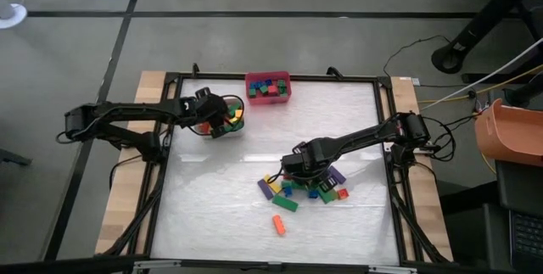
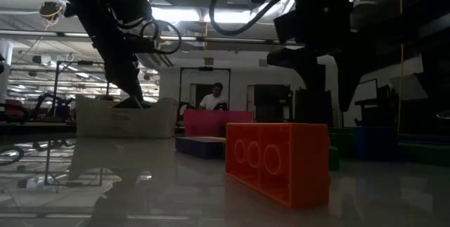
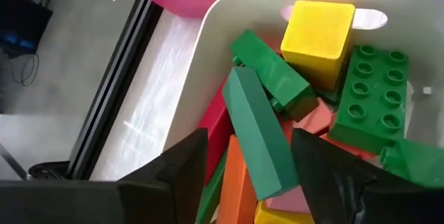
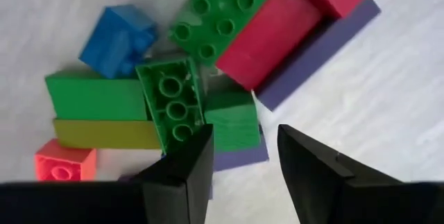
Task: Sort blocks by size
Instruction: Put the small green wooden block into the red bin
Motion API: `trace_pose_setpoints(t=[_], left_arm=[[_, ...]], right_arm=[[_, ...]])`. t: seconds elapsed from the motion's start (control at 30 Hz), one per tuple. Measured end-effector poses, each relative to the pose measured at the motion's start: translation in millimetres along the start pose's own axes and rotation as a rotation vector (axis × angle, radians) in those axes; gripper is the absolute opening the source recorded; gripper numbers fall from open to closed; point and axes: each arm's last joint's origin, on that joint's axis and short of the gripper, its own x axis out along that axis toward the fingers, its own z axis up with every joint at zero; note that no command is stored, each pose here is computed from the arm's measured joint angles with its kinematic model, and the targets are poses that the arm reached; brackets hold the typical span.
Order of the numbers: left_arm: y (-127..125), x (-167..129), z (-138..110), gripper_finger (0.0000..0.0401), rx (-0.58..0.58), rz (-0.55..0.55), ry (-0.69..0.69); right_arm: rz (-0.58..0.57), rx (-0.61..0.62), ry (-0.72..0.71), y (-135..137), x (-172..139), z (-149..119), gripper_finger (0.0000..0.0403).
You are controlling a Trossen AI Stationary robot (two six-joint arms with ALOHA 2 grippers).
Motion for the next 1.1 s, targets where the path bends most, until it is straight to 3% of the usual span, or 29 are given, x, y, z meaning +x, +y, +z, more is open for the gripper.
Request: trace_pose_setpoints(t=[0.5, 1.1], left_arm=[[0, 0, 0, 0.0192, -0.004, -0.004, -0.001], [0, 0, 0, 0.0192, -0.005, -0.004, -0.001]], right_arm=[[0.06, 0.001, 0.013, 4, 20, -6, 0.0161], [0.005, 0.0, 0.012, 2, 23, -6, 0.0161]])
